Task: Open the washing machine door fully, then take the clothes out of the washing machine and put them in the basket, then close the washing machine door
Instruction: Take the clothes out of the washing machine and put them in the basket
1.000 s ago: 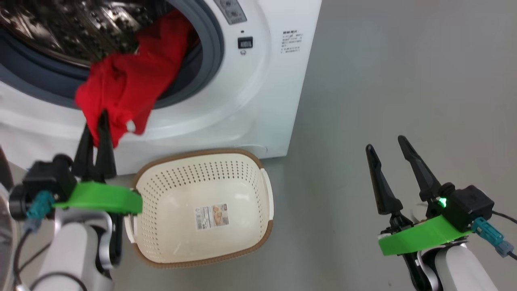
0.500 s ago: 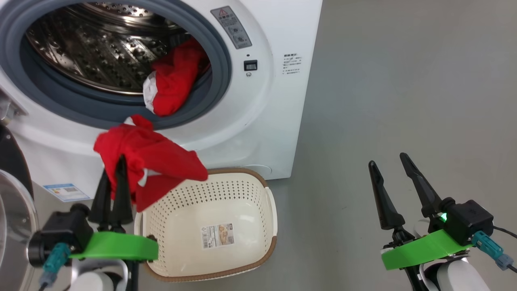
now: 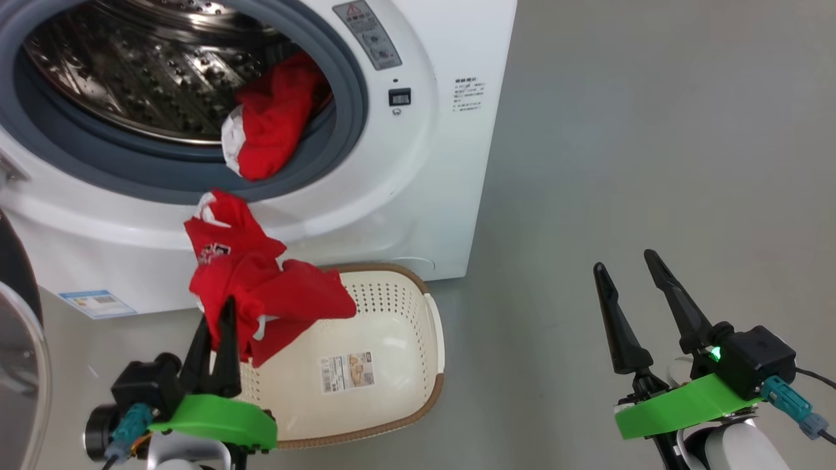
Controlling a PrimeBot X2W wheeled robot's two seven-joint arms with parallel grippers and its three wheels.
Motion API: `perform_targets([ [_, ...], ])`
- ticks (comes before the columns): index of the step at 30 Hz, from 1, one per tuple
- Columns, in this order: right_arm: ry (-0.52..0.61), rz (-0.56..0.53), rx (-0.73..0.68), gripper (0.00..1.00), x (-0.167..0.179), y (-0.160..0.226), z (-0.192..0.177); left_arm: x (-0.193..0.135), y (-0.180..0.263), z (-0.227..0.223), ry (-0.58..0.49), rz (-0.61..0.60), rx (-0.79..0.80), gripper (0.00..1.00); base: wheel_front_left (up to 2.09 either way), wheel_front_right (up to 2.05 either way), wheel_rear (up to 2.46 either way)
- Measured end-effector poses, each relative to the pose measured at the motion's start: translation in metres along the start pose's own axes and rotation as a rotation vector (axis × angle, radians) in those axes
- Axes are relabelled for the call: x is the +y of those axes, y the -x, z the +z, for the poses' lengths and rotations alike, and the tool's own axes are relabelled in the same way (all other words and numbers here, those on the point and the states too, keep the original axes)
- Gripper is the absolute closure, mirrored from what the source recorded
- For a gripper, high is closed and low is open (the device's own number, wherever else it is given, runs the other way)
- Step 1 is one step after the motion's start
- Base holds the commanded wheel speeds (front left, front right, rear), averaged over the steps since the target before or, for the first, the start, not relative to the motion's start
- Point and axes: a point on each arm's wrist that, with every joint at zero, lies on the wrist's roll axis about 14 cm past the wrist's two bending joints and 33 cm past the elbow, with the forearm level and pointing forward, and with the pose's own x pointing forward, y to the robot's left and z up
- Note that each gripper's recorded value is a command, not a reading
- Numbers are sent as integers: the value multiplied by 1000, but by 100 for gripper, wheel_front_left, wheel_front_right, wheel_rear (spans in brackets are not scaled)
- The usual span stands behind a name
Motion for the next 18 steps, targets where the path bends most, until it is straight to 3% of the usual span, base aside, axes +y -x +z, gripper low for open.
perform_targets([
  [18,-3,-6,55,0,-5,-13,-22,-10,-16,-110,32,-28,360,100,0,0,0],
])
